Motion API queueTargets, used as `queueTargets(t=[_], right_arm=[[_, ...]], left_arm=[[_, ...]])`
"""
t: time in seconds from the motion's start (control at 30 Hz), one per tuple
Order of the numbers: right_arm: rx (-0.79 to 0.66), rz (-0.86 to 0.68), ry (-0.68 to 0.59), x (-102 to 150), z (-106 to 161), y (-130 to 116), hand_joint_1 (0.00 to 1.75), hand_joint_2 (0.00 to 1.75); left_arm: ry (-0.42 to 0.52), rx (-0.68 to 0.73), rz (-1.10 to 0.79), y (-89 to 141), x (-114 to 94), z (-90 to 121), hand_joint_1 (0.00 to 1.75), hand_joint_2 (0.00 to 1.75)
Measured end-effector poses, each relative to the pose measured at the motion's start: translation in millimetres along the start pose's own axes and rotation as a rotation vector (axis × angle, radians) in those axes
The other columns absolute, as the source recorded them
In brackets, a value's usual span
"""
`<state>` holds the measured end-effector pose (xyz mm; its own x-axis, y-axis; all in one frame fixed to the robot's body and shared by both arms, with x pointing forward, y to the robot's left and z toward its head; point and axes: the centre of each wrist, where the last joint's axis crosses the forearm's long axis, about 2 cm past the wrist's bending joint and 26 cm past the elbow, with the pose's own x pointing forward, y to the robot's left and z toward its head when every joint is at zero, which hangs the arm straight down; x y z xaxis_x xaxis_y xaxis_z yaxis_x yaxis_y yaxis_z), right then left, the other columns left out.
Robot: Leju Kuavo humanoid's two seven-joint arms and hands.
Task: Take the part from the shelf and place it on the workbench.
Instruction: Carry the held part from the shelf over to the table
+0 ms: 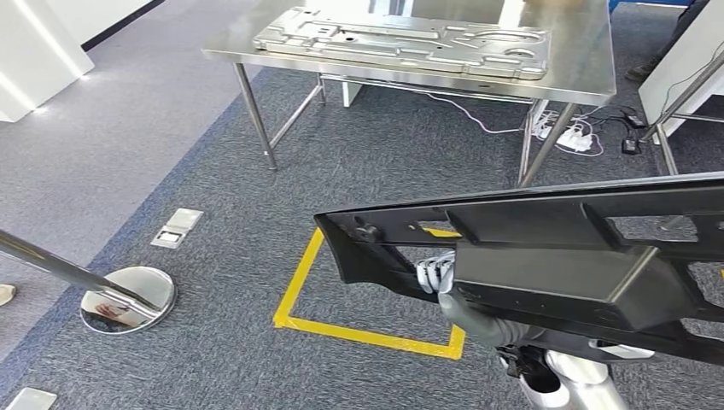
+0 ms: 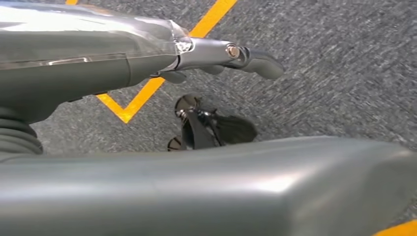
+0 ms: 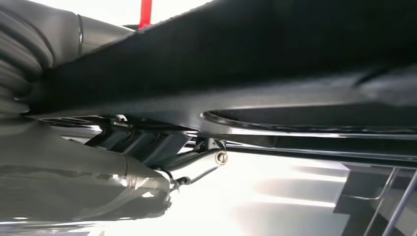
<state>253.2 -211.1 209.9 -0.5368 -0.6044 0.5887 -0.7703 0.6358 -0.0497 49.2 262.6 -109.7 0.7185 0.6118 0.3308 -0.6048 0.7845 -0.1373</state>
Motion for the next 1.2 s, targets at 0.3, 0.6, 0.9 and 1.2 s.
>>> queueTargets(t=[0.3, 0.6, 0.9, 1.2], right_arm=[[0.002, 0.001, -0.003, 0.2, -0.2, 0.1, 1.75, 1.75], [-0.004, 0.005, 0.0, 0.7, 1.4, -0.9, 1.75, 1.75], [-0.019, -0.026, -0.017, 2.1, 0.2, -2.5, 1.75, 1.75], [-0.022, -0.05, -0.021, 1.2, -0.1, -1.5, 1.75, 1.75]], left_arm=[[0.002, 0.004, -0.002, 1.7, -1.2, 0.4, 0.0, 1.75], [0.003, 0.004, -0.004, 2.2, -1.5, 0.5, 0.0, 1.75], [0.003, -0.002, -0.003, -0.7, -0.9, 0.3, 0.0, 1.75], [0.006, 0.001, -0.003, 0.5, -2.6, 0.8, 0.0, 1.75]])
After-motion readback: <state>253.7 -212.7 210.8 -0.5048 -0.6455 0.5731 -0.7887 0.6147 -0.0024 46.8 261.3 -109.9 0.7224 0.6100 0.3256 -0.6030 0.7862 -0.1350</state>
